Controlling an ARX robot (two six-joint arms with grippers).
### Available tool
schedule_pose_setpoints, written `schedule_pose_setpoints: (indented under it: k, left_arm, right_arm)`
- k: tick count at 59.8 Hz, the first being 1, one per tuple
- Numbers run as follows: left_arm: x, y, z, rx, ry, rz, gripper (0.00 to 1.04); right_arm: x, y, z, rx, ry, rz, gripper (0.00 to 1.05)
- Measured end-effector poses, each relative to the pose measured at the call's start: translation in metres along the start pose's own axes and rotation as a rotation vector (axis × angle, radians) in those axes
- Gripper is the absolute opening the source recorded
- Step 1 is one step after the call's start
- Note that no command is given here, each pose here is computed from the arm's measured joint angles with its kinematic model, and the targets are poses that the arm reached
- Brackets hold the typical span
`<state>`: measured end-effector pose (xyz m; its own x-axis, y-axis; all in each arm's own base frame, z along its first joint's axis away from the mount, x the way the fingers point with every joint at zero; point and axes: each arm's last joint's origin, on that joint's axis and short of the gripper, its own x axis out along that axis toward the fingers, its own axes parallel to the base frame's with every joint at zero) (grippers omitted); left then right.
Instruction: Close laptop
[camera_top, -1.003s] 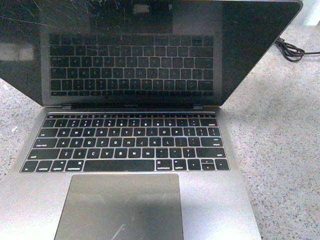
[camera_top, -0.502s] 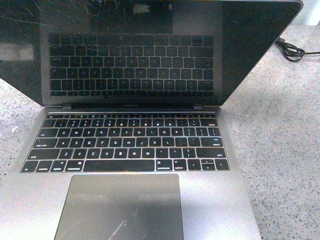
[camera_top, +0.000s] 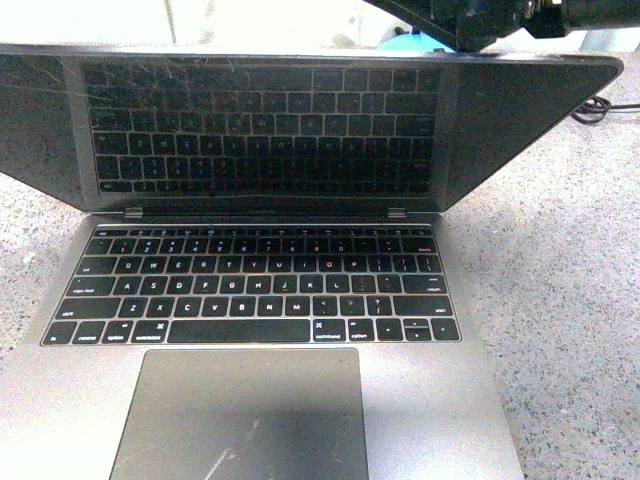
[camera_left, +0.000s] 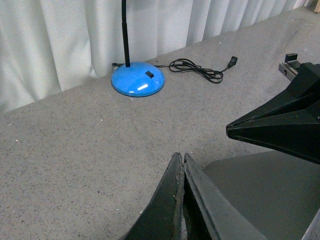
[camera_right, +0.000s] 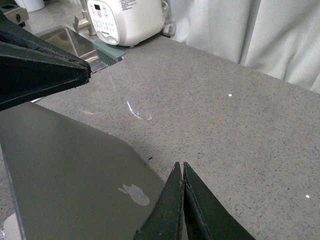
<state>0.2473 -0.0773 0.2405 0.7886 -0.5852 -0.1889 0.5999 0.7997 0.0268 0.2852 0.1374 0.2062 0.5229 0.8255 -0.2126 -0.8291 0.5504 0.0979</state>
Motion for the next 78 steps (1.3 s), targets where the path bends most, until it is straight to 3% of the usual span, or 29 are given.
schedule_pose_setpoints:
  k: [17,31,42,62,78]
  left_arm:
    - [-0.019,-0.024,-0.026,0.016,0.074,-0.063,0.04]
    - [-0.028,-0.047,-0.051,0.048,0.141,-0.117,0.04]
    - [-0.035,-0.059,-0.065,0.053,0.172,-0.152,0.04]
    - [-0.049,-0.071,-0.097,0.073,0.315,-0.2,0.04]
    - [-0.05,-0.066,-0.101,0.085,0.331,-0.184,0.04]
  right_arm:
    - [-0.023,0.022,-0.015,0.092,-0.077,-0.044,0.01]
    - [-0.036,0.037,-0.048,0.174,-0.057,-0.053,0.01]
    - [-0.04,0.044,-0.059,0.218,-0.081,-0.069,0.01]
    - [-0.04,0.066,-0.095,0.306,-0.056,-0.072,0.01]
    - [-0.044,0.056,-0.094,0.311,-0.031,-0.113,0.01]
